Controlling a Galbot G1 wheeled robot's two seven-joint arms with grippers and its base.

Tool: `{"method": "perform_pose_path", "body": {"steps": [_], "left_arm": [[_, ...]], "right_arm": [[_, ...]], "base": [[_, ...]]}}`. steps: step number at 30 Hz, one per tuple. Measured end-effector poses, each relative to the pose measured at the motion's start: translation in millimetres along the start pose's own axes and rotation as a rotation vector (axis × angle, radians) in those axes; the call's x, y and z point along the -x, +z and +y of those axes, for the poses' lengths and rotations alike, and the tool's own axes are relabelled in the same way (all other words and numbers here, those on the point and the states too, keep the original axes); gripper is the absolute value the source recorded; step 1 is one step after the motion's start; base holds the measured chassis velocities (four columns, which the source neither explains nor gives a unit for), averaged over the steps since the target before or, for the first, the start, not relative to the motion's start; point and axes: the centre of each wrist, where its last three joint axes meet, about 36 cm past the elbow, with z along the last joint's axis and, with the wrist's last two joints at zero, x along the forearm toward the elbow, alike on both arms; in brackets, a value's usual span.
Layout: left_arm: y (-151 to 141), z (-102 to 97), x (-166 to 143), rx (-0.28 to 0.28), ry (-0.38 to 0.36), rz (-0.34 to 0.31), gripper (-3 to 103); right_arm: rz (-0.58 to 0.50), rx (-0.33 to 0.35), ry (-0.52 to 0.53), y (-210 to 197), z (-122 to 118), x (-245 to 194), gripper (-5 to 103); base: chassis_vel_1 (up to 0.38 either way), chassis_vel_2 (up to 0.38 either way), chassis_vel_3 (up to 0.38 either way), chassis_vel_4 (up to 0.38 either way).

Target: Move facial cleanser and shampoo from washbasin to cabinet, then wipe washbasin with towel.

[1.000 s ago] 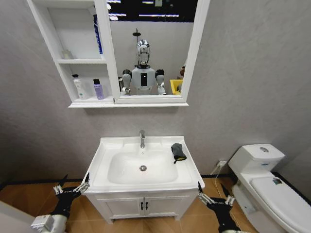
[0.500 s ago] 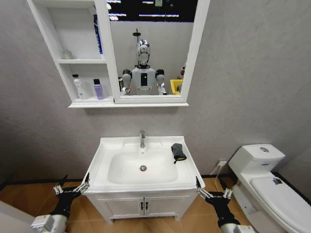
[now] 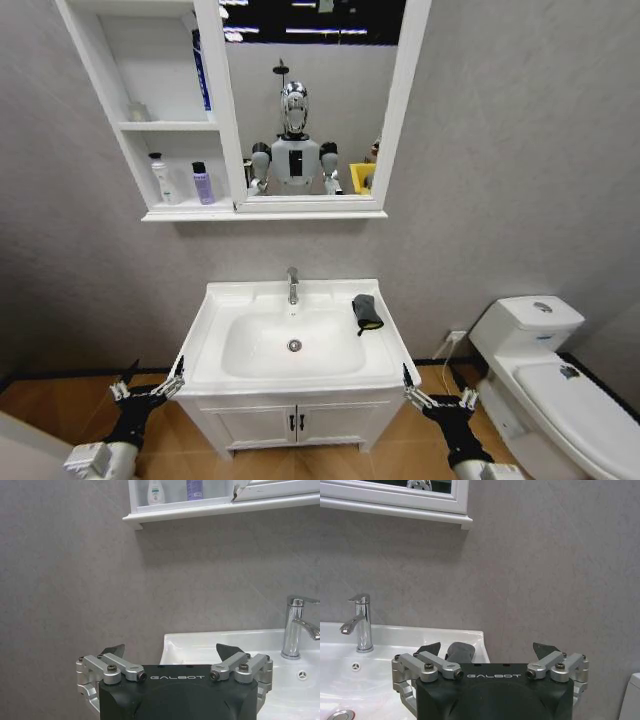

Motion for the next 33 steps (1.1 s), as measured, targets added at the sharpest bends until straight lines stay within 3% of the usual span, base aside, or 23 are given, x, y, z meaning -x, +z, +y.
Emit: {"method": "perform_pose_path", "body": {"steps": [17,33], "left_arm": [[0.0,0.0,0.0,0.000,0.000,0.000,100],[0.0,0.1,0.0,0.000,0.000,0.000,100]], "right_arm": [[0.001,0.000,0.001,0.3,0.0,0.0,100],[0.001,0.001,0.002,0.3,0.0,0.0,100]], "base": [[0.236,-0.233,-0.204,0.231],[0.372,-0.363,-0.353,0.352]]}}
